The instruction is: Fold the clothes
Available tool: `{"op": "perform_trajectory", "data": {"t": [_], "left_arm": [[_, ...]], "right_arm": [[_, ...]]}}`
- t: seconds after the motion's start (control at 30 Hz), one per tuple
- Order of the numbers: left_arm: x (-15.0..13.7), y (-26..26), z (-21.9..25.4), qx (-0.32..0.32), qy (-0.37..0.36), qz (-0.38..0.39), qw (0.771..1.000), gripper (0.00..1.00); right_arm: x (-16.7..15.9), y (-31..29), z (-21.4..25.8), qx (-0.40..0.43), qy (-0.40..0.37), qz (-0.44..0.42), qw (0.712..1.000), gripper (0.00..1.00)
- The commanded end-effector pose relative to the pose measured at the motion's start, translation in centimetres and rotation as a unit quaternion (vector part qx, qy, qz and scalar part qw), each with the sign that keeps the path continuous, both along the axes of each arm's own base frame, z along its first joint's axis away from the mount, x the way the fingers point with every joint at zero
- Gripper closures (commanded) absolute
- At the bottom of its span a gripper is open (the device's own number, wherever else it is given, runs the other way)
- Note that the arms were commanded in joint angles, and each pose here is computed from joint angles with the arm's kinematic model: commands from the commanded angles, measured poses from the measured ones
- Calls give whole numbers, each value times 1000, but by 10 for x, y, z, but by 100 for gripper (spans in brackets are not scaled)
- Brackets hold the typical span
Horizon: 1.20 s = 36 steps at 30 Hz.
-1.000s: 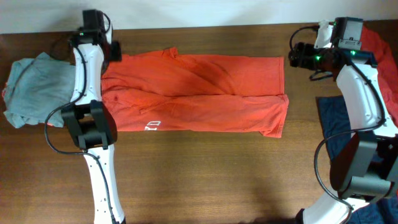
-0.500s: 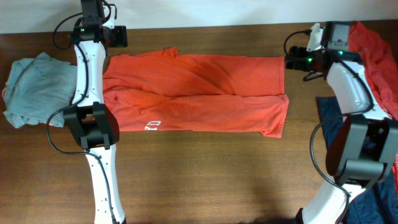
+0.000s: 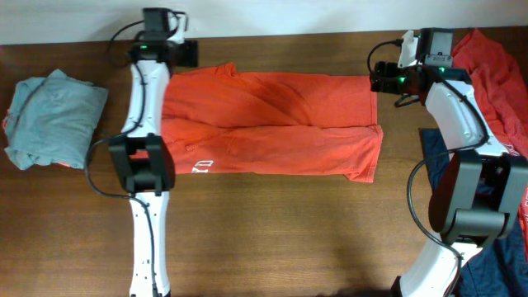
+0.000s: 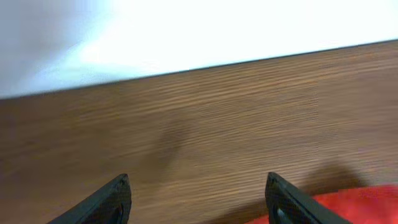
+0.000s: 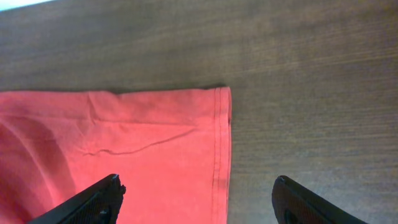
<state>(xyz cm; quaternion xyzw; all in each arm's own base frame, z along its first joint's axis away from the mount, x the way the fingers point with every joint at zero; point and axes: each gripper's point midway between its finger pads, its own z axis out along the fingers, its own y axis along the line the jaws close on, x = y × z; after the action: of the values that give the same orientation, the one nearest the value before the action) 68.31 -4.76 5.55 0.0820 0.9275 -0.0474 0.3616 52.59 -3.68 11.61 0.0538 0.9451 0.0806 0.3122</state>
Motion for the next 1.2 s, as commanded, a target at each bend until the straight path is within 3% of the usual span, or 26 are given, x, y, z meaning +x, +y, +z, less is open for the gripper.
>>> {"op": "perform_trajectory", "data": {"t": [0.0,0.17,0.57,0.6,0.67,0.7,0.77,0.93,0.97,1.03,1.17], "left_arm": [[-9,-26,-31,0,29,-31,999,31],[-25,-25,-67,2,79,-31,996,32],[-36,-24,-74,6,107,-30,994,36],[-40,-24,-77,7,116,-30,993,39],[-45,-24,-79,6,128,-31,991,66],[-47,-26,-80,4,131,-33,991,73],[-52,-29,-82,1,141,-37,989,79],[-59,-36,-85,2,154,-43,987,78],[-59,-36,-85,2,154,-43,987,82],[-58,-36,-83,2,153,-43,987,100],[-48,-33,-56,8,124,-37,992,100]], "right_arm": [[2,6,4,-9,-1,6,1000,19],[-2,6,2,-9,8,8,1000,19],[-4,6,0,-8,13,8,1000,19],[-4,6,0,-8,13,8,1000,19],[-4,6,0,-8,13,8,1000,19],[-4,6,0,-8,13,8,1000,19],[-4,6,0,-8,13,8,1000,19],[-4,6,0,-8,15,8,1000,19],[-5,7,-1,-8,15,8,1000,19],[-6,7,-1,-8,18,8,1000,19],[-6,7,-1,-7,19,8,1000,19]]}}
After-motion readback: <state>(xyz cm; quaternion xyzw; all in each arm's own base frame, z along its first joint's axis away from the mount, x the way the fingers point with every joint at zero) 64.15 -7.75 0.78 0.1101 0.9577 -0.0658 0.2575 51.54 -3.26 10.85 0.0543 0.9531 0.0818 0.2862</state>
